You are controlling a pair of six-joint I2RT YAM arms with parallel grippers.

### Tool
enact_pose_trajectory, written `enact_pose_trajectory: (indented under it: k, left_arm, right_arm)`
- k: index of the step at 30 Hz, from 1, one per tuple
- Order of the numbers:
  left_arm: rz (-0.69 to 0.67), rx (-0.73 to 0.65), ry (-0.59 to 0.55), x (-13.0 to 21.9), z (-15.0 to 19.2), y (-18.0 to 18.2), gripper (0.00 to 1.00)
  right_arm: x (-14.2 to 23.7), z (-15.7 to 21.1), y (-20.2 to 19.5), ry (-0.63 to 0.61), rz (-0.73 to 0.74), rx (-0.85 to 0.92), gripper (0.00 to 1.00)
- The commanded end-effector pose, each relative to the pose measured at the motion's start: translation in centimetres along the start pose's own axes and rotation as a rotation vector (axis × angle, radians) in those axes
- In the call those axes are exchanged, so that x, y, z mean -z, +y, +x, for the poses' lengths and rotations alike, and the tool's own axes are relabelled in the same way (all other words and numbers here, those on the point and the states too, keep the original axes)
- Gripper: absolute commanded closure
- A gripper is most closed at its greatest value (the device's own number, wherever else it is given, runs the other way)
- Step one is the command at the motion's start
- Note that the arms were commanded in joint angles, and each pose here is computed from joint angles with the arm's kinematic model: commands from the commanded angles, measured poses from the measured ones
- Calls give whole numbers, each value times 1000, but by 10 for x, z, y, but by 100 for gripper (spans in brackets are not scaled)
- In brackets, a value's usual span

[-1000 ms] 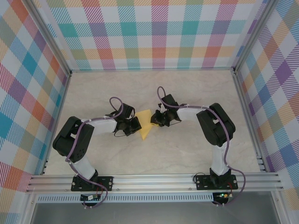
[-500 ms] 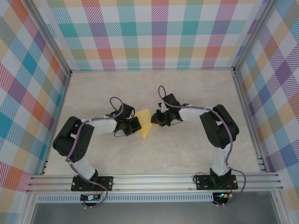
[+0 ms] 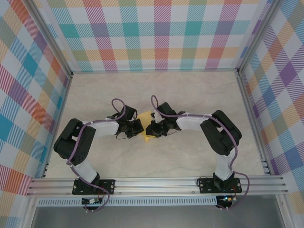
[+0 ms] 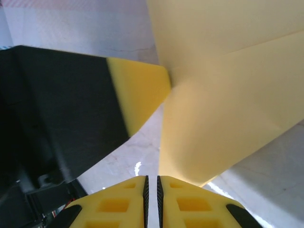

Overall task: Fold a paper plane with a square sheet of paper (pick it up from the middle)
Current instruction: Third fold the triangle at the center of the table.

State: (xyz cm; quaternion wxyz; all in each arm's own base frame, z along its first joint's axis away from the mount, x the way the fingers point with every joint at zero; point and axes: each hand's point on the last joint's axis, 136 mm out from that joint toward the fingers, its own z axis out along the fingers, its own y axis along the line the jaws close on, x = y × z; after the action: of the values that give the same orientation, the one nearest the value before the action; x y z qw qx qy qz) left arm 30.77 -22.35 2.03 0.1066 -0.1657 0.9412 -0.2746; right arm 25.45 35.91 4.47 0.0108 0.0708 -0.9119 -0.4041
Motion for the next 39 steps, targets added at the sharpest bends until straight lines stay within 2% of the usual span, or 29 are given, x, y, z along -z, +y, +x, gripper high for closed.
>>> enact_pose_trajectory:
  k: [1, 13, 19, 23, 34, 39]
  left_arm:
    - [-75, 7, 12, -2, 6, 16, 96]
    - [-78, 11, 6, -1, 5, 15, 96]
    - [-79, 12, 2, 0, 4, 14, 96]
    - [-79, 15, -1, 0, 4, 14, 96]
    - [-81, 18, -5, 0, 4, 16, 97]
    - [-82, 18, -7, 1, 4, 17, 97]
  right_arm:
    - [-9, 3, -1, 33, 2, 26, 87]
    - [-17, 11, -13, 61, 51, 17, 87]
    - [-7, 13, 8, 45, -30, 78, 87]
    - [-9, 20, 7, 67, -32, 78, 87]
    - [-24, 28, -23, 111, 89, 0, 91]
    - [-23, 29, -24, 111, 102, -7, 91]
